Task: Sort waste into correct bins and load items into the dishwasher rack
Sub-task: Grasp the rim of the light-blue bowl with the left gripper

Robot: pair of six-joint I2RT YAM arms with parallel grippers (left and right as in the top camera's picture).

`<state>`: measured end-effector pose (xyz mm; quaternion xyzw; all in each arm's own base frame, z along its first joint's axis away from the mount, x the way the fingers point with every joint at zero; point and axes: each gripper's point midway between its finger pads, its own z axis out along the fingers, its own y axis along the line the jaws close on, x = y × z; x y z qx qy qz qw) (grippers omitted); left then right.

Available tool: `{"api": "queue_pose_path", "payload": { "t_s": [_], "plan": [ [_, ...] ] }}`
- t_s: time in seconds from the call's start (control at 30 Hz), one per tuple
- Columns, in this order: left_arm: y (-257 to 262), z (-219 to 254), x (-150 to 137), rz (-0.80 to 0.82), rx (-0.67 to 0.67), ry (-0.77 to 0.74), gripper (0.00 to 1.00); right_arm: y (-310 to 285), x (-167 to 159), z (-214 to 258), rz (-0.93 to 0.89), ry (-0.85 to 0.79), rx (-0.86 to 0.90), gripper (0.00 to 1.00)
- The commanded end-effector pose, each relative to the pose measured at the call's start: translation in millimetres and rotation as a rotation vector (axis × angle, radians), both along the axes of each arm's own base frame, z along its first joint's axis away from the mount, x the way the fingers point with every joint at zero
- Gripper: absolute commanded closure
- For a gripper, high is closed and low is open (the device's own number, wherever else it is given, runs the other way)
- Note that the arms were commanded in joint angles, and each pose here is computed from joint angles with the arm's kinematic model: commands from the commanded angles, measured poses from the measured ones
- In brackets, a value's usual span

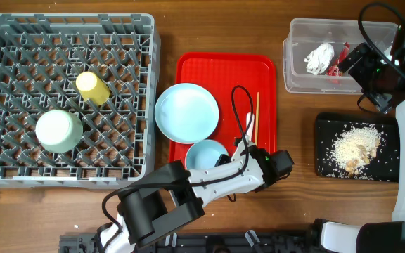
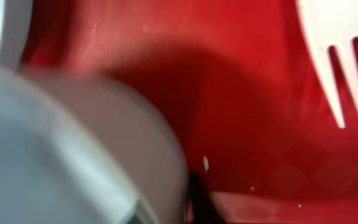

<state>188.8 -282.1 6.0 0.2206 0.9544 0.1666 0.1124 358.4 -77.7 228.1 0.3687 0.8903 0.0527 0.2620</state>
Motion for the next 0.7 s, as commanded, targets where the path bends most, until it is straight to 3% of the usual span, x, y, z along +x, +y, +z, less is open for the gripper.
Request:
{"api": "queue_pose_path", "payload": {
  "t_s": [0.0,0.23,0.5,0.67],
  "plan": [
    [6,-4,3,0.006,0.026,-0.010,0.96,-4,-1,7,0.005,-0.012,-0.031,0.00],
    [-7,16,8,-0.007,0.015,-0.034,0.96,-4,-1,7,0.005,-0.012,-0.031,0.00],
    [7,96,48,-0.006,0.132,-0.231,0.96,-4,-1,7,0.005,-0.012,-0.031,0.00],
    [53,130,88,0.163,0.088,-0.263,0.96,-4,-1,7,0.005,-0.012,-0.031,0.00]
  ]
}}
